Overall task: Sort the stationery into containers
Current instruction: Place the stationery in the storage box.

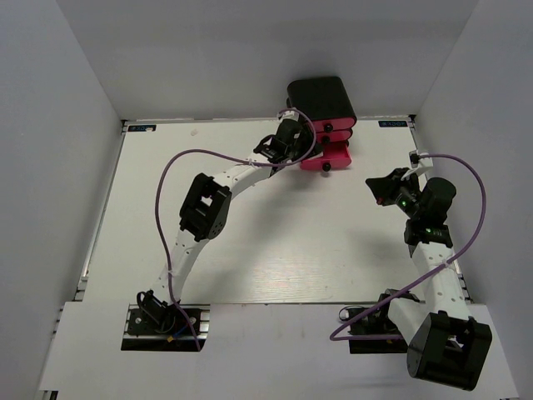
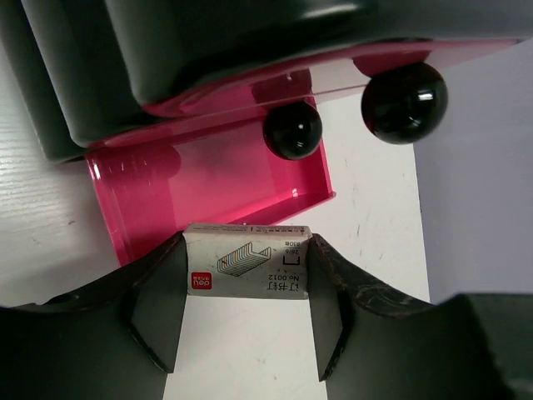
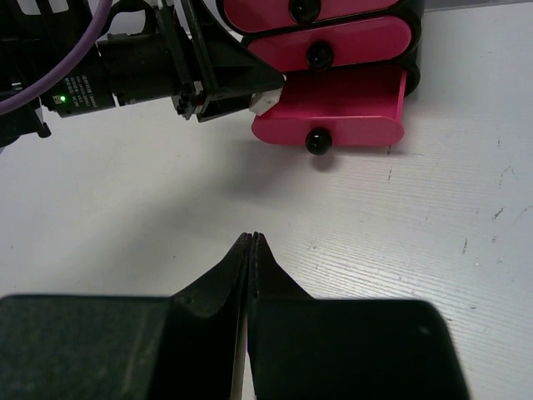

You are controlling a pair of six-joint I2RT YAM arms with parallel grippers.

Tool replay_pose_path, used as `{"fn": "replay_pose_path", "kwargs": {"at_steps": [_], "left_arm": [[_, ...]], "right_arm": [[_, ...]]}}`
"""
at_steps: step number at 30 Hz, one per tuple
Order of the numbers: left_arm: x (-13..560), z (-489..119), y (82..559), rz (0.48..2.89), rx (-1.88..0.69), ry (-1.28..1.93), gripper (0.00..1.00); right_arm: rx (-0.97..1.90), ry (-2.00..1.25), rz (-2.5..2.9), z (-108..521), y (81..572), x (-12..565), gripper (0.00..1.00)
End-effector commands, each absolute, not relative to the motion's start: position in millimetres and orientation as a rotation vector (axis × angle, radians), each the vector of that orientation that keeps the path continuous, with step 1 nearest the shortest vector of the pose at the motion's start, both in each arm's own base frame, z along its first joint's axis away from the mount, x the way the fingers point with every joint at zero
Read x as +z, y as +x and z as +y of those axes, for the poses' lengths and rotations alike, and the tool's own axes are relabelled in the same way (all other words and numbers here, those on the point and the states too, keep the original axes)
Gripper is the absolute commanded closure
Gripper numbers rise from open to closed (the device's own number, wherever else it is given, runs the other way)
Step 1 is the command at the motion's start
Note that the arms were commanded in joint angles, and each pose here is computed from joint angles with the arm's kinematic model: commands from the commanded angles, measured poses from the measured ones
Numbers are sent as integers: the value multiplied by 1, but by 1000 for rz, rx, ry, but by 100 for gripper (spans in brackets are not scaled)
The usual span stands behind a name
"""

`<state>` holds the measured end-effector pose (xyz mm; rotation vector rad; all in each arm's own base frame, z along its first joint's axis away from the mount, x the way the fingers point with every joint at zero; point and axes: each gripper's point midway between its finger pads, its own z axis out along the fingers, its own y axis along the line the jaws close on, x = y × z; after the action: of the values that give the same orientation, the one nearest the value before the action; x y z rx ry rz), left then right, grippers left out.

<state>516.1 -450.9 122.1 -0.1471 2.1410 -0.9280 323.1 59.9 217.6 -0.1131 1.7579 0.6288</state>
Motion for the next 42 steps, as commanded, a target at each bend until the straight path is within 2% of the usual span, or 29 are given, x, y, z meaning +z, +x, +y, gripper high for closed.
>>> {"fn": "replay_pose_path", "kwargs": {"at_steps": [1,4,9,10,13,15,16,26,32,34,35,42], "left_arm": [[186,-456,531,1974,-1000,-172,92],[173,-457,534,1981,-986,-180,91],[163,-457,537,1987,-980,-196,80],[163,-457,537,1987,-980,-196,72],[164,-458,537,1987,-986,-205,57],[164,-458,537,1987,-986,-205,56],[164,-458,537,1987,-986,-205,51],[202,-455,533,1932,-1017,-201,31],[203,-446,538,1937,-996,-222,31],[194,-446,538,1959,-990,-233,30],[194,-446,538,1959,-990,-233,26],[199,-442,536,1954,-977,-230,26]], "right_arm": [[599,-125,1714,57,324,234,100],[597,-122,1713,56,324,234,100],[593,-119,1713,55,324,234,100],[593,-124,1710,55,324,234,100],[600,-126,1709,56,323,234,100],[602,-135,1705,57,323,234,100],[607,-140,1706,57,322,234,100],[636,-161,1697,60,318,232,100],[663,-173,1688,62,315,229,100],[663,-173,1686,61,315,229,100],[660,-171,1683,60,315,229,100],[669,-172,1686,60,315,226,100]]}}
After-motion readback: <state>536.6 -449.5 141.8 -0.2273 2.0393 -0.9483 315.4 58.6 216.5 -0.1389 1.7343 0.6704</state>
